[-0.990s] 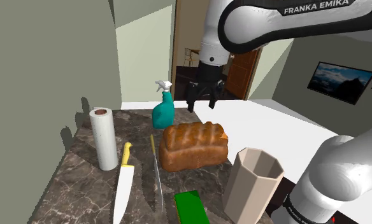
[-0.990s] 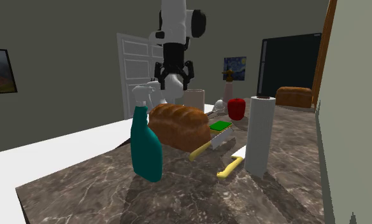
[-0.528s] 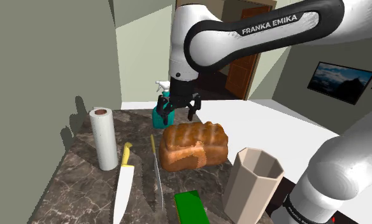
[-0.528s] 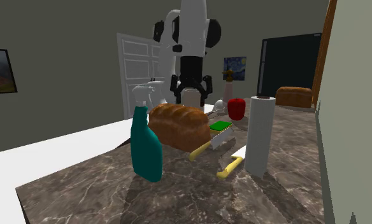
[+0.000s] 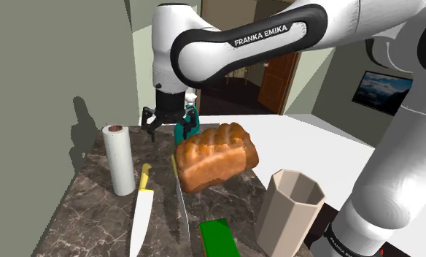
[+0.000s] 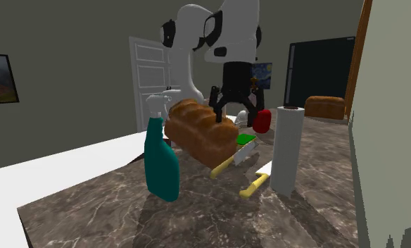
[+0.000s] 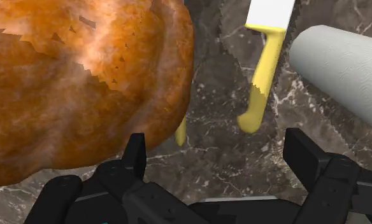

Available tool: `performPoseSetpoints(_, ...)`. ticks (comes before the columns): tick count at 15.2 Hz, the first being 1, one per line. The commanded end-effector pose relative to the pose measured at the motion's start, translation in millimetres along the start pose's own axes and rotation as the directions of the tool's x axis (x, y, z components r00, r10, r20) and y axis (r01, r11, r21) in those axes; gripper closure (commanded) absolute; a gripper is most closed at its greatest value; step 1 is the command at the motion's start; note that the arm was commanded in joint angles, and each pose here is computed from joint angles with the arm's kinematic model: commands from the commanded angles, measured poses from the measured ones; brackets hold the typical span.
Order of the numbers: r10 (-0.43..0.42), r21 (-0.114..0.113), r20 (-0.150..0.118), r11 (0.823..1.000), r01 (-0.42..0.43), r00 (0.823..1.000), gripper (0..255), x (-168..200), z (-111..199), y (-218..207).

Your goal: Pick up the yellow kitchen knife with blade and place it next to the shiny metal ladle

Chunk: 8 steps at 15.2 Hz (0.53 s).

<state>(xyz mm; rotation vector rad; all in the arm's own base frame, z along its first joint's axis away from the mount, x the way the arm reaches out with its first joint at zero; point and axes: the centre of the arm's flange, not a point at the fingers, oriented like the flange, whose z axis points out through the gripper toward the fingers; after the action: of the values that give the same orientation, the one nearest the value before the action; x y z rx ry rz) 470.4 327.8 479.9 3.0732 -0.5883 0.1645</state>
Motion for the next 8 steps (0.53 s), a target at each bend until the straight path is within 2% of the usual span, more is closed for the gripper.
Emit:
performPoseSetpoints(1,0.03,-0.053,0.08,0.998,-0.026,0.996,0,-2.6,56.5,-24.8)
performPoseSetpoints(8,0.116,-0.083,0.093,0.991,-0.109,0.989,0,18.3,102.6,-93.7)
